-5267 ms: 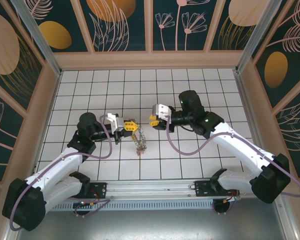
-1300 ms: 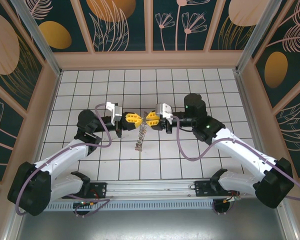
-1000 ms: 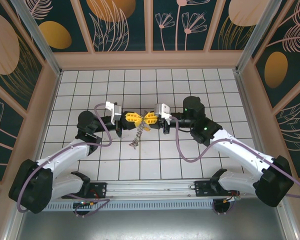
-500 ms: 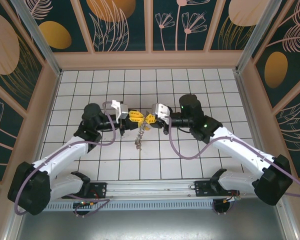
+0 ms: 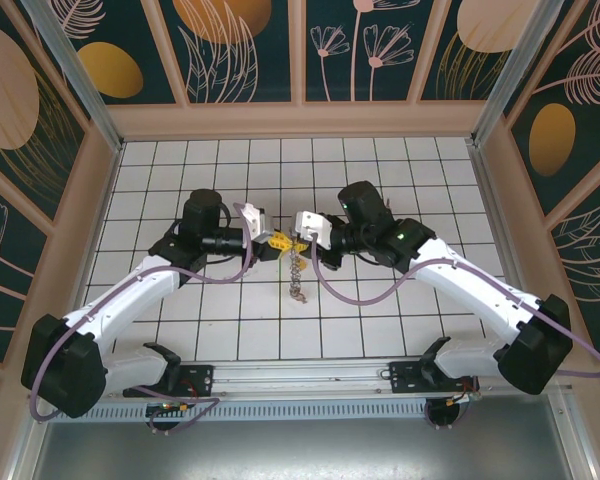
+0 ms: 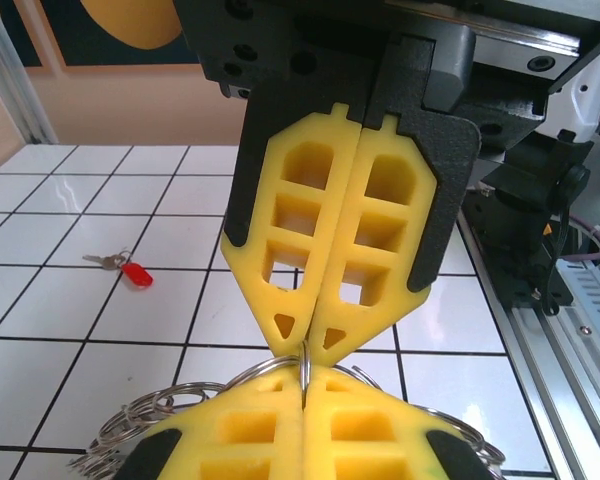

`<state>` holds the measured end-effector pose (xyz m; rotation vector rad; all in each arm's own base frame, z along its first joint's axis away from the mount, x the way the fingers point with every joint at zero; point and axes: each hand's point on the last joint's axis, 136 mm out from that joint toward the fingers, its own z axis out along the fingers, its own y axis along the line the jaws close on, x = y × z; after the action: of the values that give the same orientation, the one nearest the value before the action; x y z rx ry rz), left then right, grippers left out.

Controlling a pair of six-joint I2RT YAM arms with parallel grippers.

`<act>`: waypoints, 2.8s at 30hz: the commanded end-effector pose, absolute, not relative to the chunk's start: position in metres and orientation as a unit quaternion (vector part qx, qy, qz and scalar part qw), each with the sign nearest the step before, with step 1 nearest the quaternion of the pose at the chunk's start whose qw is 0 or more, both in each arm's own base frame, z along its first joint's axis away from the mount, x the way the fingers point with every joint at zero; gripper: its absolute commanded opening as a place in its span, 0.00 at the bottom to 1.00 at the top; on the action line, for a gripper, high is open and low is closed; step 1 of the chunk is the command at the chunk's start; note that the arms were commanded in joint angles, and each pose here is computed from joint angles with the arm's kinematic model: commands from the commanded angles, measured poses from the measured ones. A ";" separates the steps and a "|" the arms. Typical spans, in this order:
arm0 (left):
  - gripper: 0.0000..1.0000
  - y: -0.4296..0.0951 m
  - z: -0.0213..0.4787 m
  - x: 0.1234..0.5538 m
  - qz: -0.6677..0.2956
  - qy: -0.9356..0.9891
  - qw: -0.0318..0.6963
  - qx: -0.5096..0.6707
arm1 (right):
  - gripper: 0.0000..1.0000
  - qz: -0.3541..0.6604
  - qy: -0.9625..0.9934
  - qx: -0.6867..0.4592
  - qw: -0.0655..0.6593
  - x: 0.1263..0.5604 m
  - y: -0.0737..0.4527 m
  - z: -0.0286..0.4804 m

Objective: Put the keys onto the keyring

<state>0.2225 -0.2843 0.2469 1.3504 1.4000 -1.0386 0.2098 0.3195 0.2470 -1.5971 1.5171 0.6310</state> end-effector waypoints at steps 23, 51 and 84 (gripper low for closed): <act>0.00 -0.274 0.344 0.190 -0.525 0.421 0.579 0.461 | 0.22 0.401 0.491 -0.566 0.527 0.183 0.327 0.311; 0.00 -0.277 0.333 0.190 -0.514 0.432 0.559 0.486 | 0.31 0.390 0.488 -0.554 0.550 0.187 0.302 0.325; 0.00 -0.292 0.323 0.188 -0.509 0.441 0.536 0.509 | 0.00 0.374 0.497 -0.572 0.535 0.189 0.320 0.315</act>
<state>0.2023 -0.2860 0.3089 1.1426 1.1263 -1.2253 0.1892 0.3202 0.2991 -1.3672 1.2390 0.9372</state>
